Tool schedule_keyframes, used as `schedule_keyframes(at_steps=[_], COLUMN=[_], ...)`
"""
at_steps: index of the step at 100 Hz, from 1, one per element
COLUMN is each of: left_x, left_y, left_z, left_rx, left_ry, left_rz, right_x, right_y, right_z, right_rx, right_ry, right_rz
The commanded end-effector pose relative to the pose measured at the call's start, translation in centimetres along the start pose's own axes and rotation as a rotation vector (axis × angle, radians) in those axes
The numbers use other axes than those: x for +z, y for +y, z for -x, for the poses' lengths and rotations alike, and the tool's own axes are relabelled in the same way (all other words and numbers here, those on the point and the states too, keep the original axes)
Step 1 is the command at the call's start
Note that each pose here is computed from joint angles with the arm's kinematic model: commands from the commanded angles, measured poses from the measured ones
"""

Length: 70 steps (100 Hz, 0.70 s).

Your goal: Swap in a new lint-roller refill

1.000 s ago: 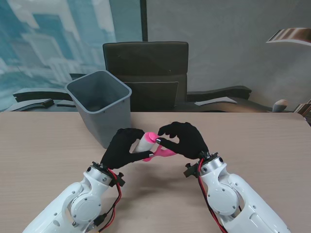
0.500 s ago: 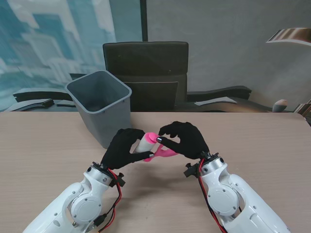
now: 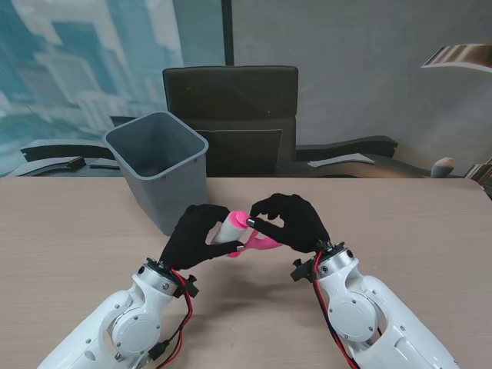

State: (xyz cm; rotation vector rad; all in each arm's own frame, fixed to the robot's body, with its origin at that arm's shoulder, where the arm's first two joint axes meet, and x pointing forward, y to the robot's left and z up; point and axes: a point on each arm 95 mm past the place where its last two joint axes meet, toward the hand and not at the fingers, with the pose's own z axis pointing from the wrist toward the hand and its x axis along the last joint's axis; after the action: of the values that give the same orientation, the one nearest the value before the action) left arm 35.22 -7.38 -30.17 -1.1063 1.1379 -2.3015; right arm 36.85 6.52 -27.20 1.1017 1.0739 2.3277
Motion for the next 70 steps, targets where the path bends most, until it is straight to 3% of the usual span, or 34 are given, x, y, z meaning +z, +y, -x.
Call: schedule_keyframes(at_steps=[1,36,55,70], left_x=[0.1,0.1,0.4,0.4], left_y=[0.2,0.2,0.2,0.0], left_z=[-0.4,-0.3,0.3,0.3], left_rx=[-0.007,-0.004,0.056,0.062], left_ry=[0.009,0.007,0.028,0.027], left_rz=[0.007,0.014,0.029,0.022], right_x=[0.0,0.2,-0.4,-1.6], right_y=[-0.5,-1.3,0.1,1.1], right_z=[-0.3,-0.7,-0.1,0.8], right_rx=[0.012,0.044,-0.015,-0.063], right_ry=[0.006,0.017,0.021,0.022], right_rz=[-0.015,-0.025,0.0,-0.027])
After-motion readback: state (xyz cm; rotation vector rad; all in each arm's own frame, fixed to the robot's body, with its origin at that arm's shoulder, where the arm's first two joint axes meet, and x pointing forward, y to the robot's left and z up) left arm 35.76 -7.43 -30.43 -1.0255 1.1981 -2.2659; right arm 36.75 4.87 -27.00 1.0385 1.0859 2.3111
